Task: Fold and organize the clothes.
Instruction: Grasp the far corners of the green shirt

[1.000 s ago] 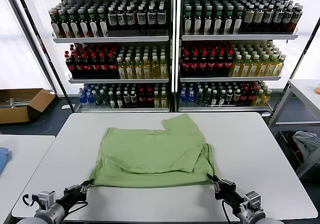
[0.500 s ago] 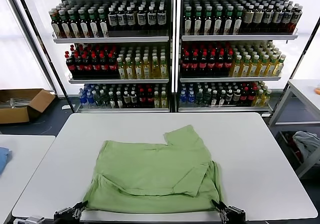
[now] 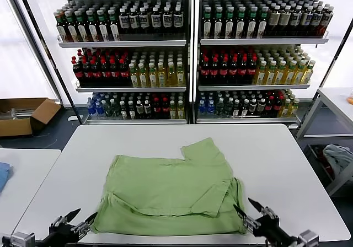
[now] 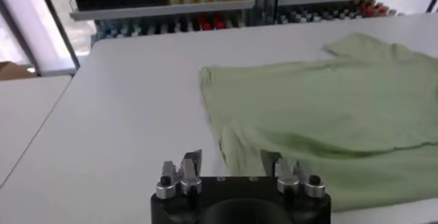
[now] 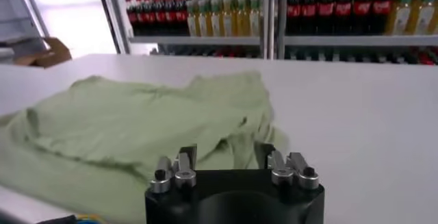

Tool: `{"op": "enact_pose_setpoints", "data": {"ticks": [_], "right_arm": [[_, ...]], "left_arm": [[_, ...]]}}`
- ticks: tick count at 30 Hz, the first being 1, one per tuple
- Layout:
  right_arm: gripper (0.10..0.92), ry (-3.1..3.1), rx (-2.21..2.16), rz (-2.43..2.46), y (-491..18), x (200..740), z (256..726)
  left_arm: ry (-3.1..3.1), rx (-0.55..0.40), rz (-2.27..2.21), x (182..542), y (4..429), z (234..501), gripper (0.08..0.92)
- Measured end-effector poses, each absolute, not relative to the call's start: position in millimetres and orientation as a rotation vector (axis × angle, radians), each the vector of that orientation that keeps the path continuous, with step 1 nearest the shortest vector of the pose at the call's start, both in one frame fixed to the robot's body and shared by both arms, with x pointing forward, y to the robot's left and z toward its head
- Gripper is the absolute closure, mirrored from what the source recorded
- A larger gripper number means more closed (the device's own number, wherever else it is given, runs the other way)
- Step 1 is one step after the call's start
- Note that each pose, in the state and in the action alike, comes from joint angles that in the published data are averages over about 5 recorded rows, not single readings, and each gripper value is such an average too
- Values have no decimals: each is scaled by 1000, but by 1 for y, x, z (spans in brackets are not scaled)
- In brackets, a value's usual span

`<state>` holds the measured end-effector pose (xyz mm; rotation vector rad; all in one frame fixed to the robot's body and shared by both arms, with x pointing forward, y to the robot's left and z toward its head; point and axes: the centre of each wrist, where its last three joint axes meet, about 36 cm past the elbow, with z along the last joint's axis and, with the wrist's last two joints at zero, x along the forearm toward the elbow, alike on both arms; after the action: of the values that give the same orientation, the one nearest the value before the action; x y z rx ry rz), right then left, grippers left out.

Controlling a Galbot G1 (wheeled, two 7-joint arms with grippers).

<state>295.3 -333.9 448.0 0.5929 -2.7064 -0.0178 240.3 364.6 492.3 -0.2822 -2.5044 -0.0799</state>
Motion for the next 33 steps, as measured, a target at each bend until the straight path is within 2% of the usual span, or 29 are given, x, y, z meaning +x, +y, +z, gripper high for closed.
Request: {"op": "enact_pose_setpoints", "data": {"ticks": [4,8,19,33], "right_arm": [[210,-2718,646,-13,-344,339,446],[200,-2708,713,-9,-350,381,443],[200,-2626,815,-7,-352,480,430],[200,-2544,845,-12,-321,565,416]], "left_arm": [[-2529,-348,-91,263,374,490,236],[-2537,-423,-102,290,382,482,182],[-2516,-578,-128,369,393,456,177],[-2491,-627,-132,450,392,428,177]]}}
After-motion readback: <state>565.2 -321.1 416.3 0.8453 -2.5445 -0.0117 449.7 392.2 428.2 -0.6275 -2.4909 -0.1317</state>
